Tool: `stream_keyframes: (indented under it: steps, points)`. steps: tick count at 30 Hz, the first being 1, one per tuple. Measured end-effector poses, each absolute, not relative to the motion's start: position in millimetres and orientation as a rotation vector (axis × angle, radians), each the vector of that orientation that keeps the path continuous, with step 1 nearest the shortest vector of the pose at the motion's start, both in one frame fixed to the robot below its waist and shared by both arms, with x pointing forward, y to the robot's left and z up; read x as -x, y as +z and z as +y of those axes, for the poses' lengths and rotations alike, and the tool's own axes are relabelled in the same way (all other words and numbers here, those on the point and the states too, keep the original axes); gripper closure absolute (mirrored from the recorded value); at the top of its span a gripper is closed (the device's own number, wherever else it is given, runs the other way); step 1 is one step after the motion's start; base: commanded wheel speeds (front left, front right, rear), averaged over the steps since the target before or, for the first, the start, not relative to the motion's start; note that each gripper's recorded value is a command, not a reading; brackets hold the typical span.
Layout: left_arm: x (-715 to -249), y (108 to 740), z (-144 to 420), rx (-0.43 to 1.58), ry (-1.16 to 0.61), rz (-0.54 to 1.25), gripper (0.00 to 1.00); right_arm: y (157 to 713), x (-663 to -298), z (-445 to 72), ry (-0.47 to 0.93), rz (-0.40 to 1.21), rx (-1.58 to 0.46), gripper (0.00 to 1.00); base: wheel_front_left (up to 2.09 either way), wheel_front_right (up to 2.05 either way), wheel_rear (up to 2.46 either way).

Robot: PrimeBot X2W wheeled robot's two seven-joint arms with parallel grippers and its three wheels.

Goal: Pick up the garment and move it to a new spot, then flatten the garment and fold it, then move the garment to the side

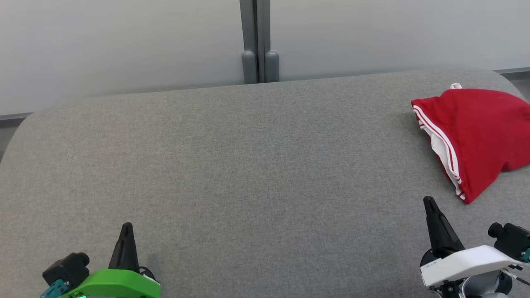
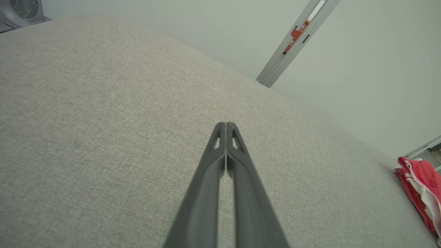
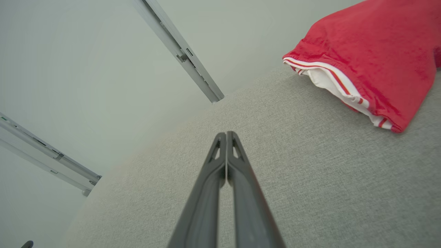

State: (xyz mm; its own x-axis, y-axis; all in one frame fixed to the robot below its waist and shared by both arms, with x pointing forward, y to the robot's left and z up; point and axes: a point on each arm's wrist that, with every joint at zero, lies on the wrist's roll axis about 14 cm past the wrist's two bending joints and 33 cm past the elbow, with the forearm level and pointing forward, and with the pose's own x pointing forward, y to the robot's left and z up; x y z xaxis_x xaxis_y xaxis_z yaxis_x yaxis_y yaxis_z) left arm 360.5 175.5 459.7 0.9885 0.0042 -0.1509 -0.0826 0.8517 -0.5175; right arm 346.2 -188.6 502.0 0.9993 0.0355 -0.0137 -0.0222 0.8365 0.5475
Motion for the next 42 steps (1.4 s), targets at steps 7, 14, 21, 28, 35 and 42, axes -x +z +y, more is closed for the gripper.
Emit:
stream_keyframes:
  steps: [7,14,21,28,35,42]
  points:
    - [-364,462,178,0.654,0.058,0.147,1.00,501,-350,-190,0.021,0.024,-0.681,1.00,0.00,0.00,0.00]
    - [-367,463,181,0.758,0.070,0.150,1.00,501,-354,-192,0.014,0.027,-0.778,1.00,0.00,0.00,0.00]
    - [-369,465,182,0.847,0.072,0.149,1.00,500,-357,-193,0.006,0.030,-0.863,1.00,0.00,0.00,0.00]
    - [-372,468,184,0.934,0.075,0.142,1.00,499,-360,-195,-0.001,0.032,-0.948,1.00,0.00,0.00,0.00]
    - [-374,471,185,1.014,0.075,0.136,1.00,499,-364,-196,-0.006,0.030,-1.025,1.00,0.00,0.00,0.00]
    - [-376,474,187,1.091,0.074,0.126,1.00,501,-368,-197,-0.007,0.026,-1.097,1.00,0.00,0.00,0.00]
